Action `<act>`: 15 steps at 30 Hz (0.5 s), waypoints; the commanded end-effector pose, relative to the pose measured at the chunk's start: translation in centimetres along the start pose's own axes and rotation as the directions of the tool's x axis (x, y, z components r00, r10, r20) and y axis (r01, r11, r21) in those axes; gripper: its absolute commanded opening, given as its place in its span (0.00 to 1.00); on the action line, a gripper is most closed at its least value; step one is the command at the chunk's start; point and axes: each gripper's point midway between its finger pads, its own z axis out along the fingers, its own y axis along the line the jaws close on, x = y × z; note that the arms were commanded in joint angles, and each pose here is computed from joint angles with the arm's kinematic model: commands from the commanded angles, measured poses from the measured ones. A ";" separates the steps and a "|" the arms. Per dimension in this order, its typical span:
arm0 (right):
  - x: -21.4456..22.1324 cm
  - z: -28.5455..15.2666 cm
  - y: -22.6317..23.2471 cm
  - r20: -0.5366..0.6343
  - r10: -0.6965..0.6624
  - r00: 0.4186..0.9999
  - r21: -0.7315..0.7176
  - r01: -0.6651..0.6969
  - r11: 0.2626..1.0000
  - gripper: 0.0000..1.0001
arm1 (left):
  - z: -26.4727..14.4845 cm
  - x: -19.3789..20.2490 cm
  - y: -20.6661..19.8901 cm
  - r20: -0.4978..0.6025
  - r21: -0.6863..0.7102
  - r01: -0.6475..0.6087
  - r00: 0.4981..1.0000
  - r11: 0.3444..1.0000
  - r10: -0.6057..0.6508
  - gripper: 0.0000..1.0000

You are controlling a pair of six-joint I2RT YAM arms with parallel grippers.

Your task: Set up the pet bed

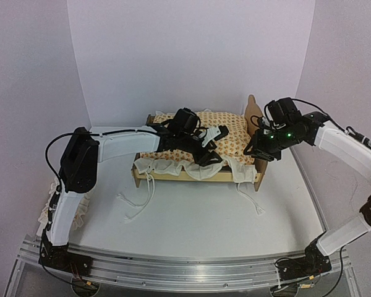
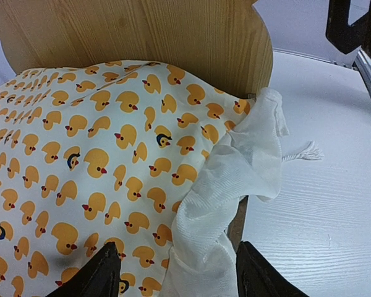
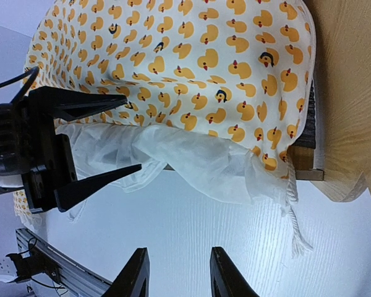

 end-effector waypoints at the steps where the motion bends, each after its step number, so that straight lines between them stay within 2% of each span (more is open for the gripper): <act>1: -0.6 -0.3 1.5 0.023 -0.010 1.000 -0.063 0.011 0.998 0.33 | 0.8 1.5 -0.7 -0.045 -0.006 0.066 0.997 0.998 -0.066 0.61; 3: -0.5 -0.1 1.6 0.020 -0.012 1.000 -0.074 0.013 0.997 0.33 | 1.0 1.6 -0.7 -0.042 -0.010 0.079 0.996 0.997 -0.079 0.49; 4: -0.4 0.0 1.8 0.014 -0.016 1.000 -0.089 0.017 0.996 0.33 | 1.0 1.5 -0.7 -0.039 -0.011 0.080 0.996 0.997 -0.080 0.47; 9: 0.1 0.8 3.1 0.016 -0.034 0.999 -0.189 0.036 0.981 0.33 | 1.5 1.7 -0.5 -0.048 -0.018 0.063 0.997 0.998 -0.064 0.41; 13: -0.1 1.5 3.7 0.037 -0.011 0.999 -0.244 0.020 0.970 0.31 | 2.0 2.4 -0.6 -0.066 -0.014 0.065 0.996 0.998 -0.065 0.42; 15: 0.1 2.2 3.9 0.022 -0.001 1.000 -0.262 0.007 0.965 0.29 | 2.1 2.3 -0.4 -0.065 -0.020 0.068 0.995 0.997 -0.069 0.34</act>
